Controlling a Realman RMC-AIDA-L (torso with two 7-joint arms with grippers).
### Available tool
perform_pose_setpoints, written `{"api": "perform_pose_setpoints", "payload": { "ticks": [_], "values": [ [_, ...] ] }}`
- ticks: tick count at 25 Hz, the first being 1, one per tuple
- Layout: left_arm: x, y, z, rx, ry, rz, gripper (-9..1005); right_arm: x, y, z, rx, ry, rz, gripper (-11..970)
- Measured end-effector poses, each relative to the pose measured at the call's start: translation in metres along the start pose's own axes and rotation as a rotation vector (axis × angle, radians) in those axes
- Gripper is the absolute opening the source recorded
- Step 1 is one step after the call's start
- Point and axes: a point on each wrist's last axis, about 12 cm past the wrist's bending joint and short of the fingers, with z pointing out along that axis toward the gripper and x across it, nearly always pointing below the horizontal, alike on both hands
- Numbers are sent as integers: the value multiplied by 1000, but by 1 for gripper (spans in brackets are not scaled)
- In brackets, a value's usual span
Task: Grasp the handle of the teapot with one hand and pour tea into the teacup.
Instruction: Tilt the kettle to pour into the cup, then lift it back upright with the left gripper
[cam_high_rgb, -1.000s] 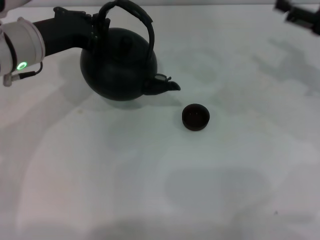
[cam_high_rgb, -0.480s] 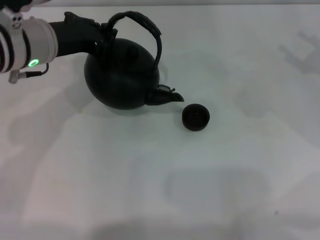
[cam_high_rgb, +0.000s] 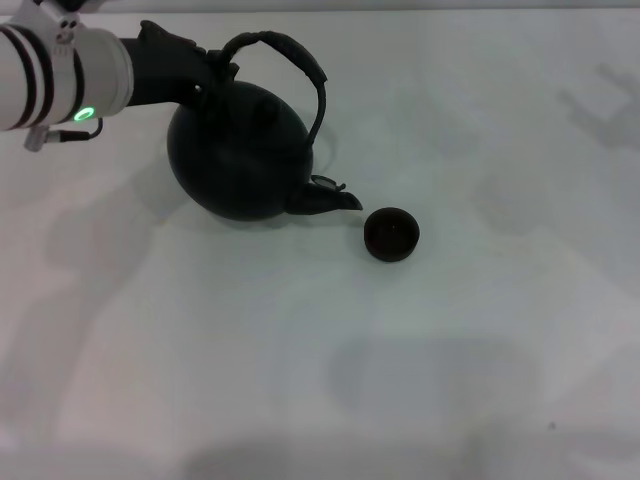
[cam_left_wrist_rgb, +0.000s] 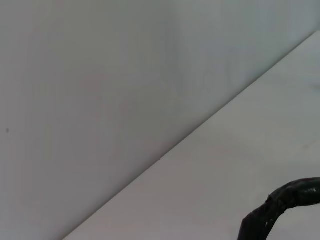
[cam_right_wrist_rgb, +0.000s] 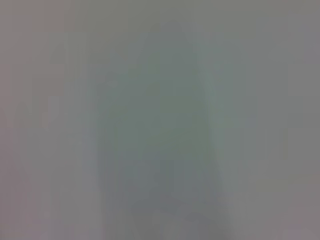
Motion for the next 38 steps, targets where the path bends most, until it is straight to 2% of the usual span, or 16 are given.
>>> {"api": "perform_pose_setpoints", "payload": {
  "ticks": [8,28,38],
  "values": [
    [-14,-2,4,6,43,45,119,0,0,2,0,0,2,834],
    [-59,-18,19,1,130,187,119,1,0,5,-1,-3,-15,834],
    [-74,-28,25,-1,168,256,120,0,-1,6,3,-3,-16,834]
  ]
}}
